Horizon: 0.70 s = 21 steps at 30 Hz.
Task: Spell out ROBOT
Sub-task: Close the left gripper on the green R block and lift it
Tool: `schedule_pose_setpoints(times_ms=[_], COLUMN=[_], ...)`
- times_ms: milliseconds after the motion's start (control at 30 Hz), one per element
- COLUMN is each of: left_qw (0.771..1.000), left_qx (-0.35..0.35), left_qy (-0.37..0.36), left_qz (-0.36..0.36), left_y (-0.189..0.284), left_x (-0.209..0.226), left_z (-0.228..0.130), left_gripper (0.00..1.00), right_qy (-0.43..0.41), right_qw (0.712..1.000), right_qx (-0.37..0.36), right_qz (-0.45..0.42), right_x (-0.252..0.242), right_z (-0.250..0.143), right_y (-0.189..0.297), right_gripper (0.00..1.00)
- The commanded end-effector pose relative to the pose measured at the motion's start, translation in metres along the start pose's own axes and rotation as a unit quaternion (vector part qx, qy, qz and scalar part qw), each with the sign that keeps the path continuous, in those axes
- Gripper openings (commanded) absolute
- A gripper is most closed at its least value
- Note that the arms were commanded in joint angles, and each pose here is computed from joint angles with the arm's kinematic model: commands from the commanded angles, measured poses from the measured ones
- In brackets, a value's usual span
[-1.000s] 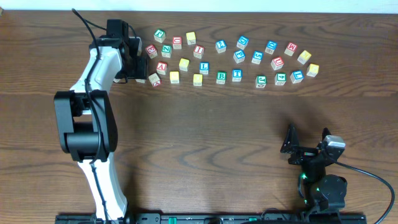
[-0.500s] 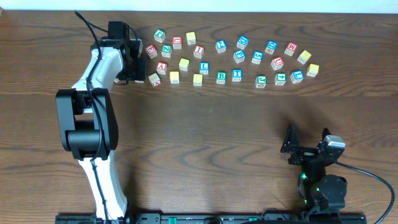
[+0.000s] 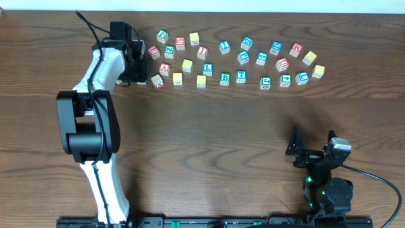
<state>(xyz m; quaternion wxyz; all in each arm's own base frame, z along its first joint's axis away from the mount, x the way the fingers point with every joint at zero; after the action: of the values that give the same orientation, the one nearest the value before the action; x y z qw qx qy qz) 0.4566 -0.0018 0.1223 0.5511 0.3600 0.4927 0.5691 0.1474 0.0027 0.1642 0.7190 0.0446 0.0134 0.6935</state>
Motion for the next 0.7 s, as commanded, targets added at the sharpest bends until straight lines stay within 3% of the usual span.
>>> schedule_pose_setpoints(times_ms=[0, 367, 667], left_qw=[0.998, 0.995, 1.000], left_qx=[-0.055, -0.094, 0.008], left_qy=[0.001, -0.003, -0.012], left_qz=[-0.004, -0.028, -0.024], left_y=[0.049, 0.159, 0.177], left_x=[-0.005, -0.040, -0.079], left_z=[0.011, -0.021, -0.076], left_gripper=[0.27, 0.27, 0.27], right_qy=[0.006, 0.006, 0.006], right_qw=[1.000, 1.000, 1.000], right_qx=[-0.001, -0.001, -0.001], right_qz=[-0.004, -0.004, -0.004], right_x=[-0.001, -0.001, -0.001], right_z=[-0.001, -0.001, -0.001], right_y=[0.000, 0.000, 0.000], right_gripper=[0.99, 0.99, 0.99])
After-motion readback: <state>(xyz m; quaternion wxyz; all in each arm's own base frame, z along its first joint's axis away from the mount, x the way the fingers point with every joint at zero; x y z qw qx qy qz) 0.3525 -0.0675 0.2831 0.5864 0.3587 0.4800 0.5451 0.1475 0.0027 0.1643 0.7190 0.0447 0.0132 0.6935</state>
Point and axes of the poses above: each gripper's point midway between its finger pads, its own y axis back along the fingers, its own x axis along the line the jaws close on, z = x × y, the point moved 10 cm from there along y, back along the fingers, and after that the axes turned 11 degrees about y, right-handed, at the moved point
